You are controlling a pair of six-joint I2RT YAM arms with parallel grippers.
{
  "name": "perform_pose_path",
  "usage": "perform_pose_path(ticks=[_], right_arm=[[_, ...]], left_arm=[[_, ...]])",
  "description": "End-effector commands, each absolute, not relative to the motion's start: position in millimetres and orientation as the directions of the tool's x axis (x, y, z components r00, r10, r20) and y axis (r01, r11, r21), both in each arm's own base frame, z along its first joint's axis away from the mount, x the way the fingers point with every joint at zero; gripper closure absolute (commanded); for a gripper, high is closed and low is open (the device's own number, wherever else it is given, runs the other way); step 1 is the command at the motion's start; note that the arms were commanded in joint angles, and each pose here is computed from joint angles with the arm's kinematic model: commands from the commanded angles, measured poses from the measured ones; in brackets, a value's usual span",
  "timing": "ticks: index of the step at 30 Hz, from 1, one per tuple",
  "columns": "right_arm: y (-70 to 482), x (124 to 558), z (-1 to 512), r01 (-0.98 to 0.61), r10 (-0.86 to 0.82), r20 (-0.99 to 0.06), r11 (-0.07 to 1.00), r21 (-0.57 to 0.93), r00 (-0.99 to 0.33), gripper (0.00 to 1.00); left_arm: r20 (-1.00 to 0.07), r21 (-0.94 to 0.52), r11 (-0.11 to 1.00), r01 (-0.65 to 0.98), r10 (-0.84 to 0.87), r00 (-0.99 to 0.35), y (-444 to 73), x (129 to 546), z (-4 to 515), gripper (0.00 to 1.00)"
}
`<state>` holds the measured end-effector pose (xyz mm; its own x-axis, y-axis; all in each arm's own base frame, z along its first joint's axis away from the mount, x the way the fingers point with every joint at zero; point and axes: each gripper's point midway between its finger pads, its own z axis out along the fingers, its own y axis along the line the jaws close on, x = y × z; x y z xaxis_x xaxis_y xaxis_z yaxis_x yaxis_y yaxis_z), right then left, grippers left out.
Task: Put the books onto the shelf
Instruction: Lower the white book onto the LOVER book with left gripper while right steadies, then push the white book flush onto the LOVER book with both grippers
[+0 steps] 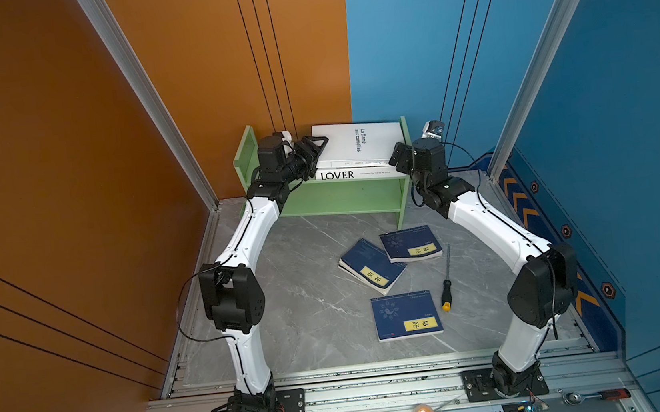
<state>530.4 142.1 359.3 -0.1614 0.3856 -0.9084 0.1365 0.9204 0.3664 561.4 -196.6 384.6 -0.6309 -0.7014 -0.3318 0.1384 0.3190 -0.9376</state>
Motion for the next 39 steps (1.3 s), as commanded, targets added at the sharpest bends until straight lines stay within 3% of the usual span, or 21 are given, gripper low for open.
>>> perform_pose_path(ticks=[1,6,11,21,31,39], right_arm=[[130.2,521.9,355.7,0.179,0.336,-0.926,0.935,0.306,-0.171,0.07],[131.9,518.2,362.2,0.165,0.340,-0.926,0.935,0.314,-0.165,0.07],[135.9,515.6,366.2,0.150,0.339,-0.927,0.937,0.316,-0.162,0.06],[145.9,513.4,373.1,0.096,0.331,-0.928,0.943,0.319,-0.169,0.05],[142.8,512.1,373.6,0.103,0.322,-0.932,0.946,0.308,-0.168,0.06],[143.9,512.8,371.6,0.101,0.325,-0.930,0.945,0.312,-0.172,0.06]], left_arm=[[-0.398,-0.910,0.388,0.144,-0.726,-0.561,-157.2,557.1,395.6,0.28],[-0.459,-0.879,0.452,0.151,-0.717,-0.525,-133.5,553.4,399.2,0.28],[-0.540,-0.829,0.505,0.240,-0.611,-0.578,-156.2,546.5,408.8,0.32],[-0.518,-0.836,0.497,0.233,-0.575,-0.633,-182.7,549.4,395.8,0.33],[-0.559,-0.805,0.554,0.212,-0.590,-0.583,-170.2,546.0,397.5,0.29],[-0.540,-0.819,0.527,0.227,-0.571,-0.618,-187.2,546.3,391.6,0.29]])
